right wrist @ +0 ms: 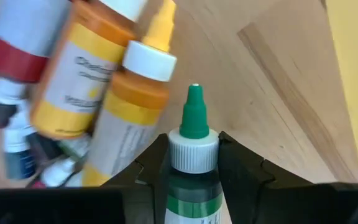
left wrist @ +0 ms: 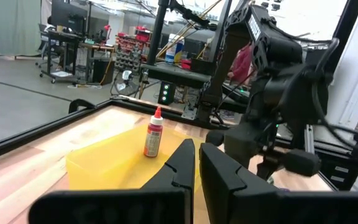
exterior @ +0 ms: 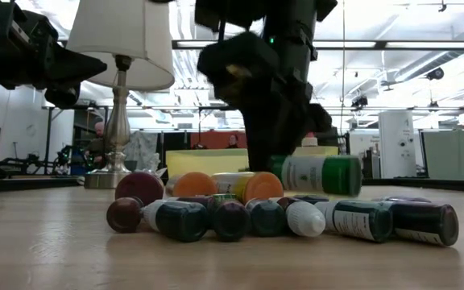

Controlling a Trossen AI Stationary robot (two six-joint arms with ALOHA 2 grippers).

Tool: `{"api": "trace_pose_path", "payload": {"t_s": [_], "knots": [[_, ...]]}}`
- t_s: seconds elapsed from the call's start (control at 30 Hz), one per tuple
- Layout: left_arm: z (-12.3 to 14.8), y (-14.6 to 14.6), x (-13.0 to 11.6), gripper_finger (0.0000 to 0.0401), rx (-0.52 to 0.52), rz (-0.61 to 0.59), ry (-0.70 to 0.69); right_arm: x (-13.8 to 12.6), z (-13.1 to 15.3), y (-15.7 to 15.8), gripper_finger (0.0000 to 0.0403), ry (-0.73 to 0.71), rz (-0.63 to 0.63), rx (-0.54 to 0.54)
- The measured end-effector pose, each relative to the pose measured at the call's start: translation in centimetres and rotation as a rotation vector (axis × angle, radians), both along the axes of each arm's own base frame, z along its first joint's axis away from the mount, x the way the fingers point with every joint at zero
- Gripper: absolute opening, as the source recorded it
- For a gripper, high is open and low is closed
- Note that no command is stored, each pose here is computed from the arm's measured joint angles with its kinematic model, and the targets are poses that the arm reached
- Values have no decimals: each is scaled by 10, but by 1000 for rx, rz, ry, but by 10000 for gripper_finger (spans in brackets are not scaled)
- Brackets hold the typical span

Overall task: Pick & Place food coloring
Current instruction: Put the large green food coloring bottle into the yellow bin

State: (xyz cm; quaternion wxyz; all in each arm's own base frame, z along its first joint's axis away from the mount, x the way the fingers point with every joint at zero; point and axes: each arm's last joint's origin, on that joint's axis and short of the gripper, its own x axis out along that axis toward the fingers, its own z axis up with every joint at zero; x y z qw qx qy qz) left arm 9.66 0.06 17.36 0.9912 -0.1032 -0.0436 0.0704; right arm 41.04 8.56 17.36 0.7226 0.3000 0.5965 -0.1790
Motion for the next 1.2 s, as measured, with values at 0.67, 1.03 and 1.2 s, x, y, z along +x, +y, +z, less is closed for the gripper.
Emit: {"api": "trace_pose_path", "payload": {"t_s": [0.67,1.03,1.2], "knots": [[0,0,0,0,0,0,0,-35,132,-36,104,-401,-92,-418],[0,0,0,0,0,0,0,-42,138,-69,104,-392,-269,-690],[0,0,0,0,0,0,0,-42,138,-78,104,-387,-317,-762]]}}
